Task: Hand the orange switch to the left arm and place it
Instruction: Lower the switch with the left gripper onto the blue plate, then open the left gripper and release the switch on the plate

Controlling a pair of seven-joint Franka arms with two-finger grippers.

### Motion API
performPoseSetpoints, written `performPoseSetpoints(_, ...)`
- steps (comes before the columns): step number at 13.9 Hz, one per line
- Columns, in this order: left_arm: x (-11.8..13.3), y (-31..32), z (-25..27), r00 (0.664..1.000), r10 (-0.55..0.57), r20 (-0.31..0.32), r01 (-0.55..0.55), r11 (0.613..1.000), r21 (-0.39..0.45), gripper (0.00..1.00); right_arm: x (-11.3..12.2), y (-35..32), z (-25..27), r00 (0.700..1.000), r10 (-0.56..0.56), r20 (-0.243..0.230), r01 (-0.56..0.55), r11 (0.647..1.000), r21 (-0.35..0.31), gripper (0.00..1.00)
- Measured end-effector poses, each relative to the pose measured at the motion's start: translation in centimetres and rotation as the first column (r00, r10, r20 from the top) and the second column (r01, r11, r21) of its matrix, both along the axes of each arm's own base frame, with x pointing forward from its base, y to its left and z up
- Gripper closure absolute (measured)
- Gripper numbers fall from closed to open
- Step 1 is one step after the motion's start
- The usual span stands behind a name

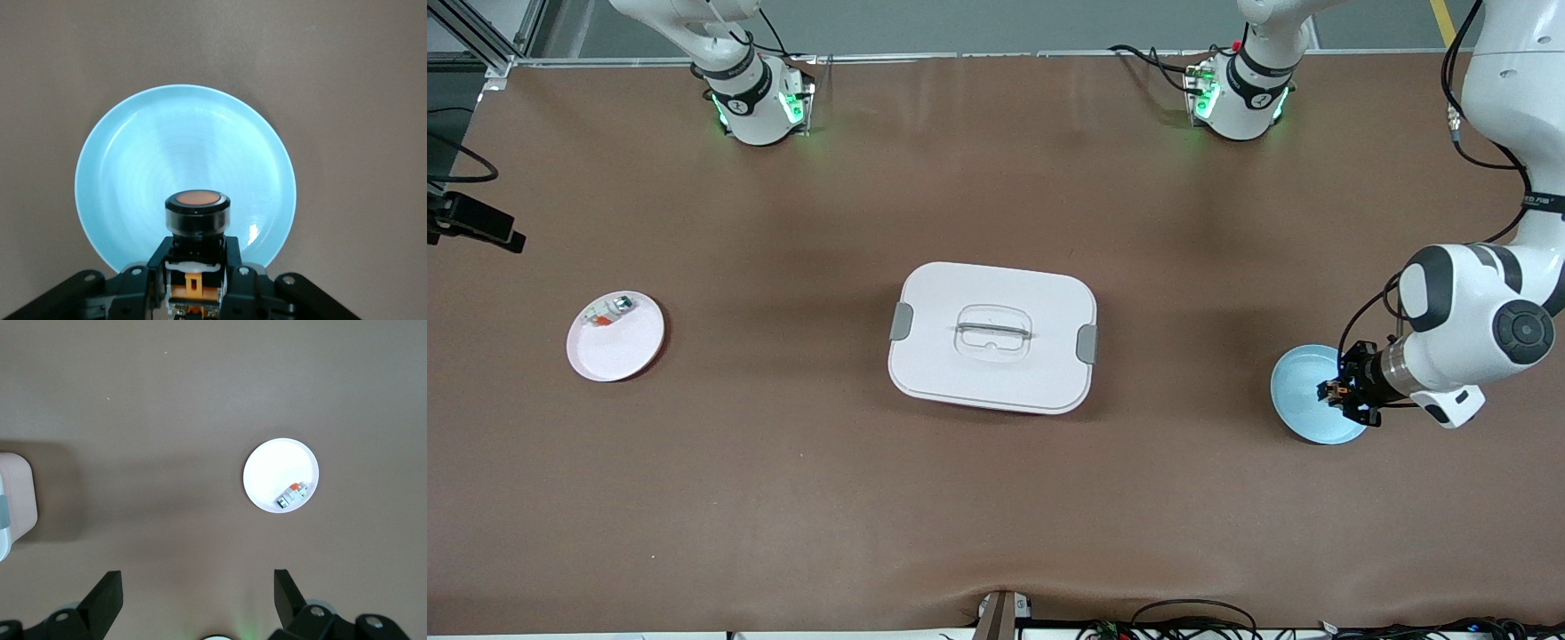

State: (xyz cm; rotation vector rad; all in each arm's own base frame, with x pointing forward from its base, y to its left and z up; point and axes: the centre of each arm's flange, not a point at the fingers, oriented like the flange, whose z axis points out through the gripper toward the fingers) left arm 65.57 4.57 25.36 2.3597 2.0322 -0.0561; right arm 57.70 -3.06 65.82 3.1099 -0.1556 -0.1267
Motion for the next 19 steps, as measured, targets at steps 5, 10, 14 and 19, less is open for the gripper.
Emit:
performPoseSetpoints(5, -0.2, -0.2, -3.0, 1.000, -0.021, -0.023, 0.021, 1.000, 0.009, 0.65, -1.4, 0.0, -0.3, 0.999, 0.019, 0.027, -0.019, 1.000, 0.001, 0.00)
performPoseSetpoints(10, -0.5, -0.2, -5.4, 0.998, -0.026, -0.053, 0.027, 0.999, 0.033, 0.65, -1.5, 0.1, -0.2, 0.999, 0.021, 0.035, -0.021, 1.000, 0.000, 0.00)
performPoseSetpoints(14, -0.6, 0.3, -5.9, 0.998, -0.025, -0.060, 0.027, 0.999, 0.041, 0.65, -2.3, 0.2, 0.8, 0.999, 0.022, 0.040, -0.022, 1.000, 0.001, 0.00)
performPoseSetpoints(19, -0.7, 0.9, -6.1, 0.998, -0.025, -0.062, 0.028, 0.998, 0.051, 0.65, -3.5, 0.4, 0.7, 1.000, 0.024, 0.017, -0.024, 1.000, 0.003, 0.00)
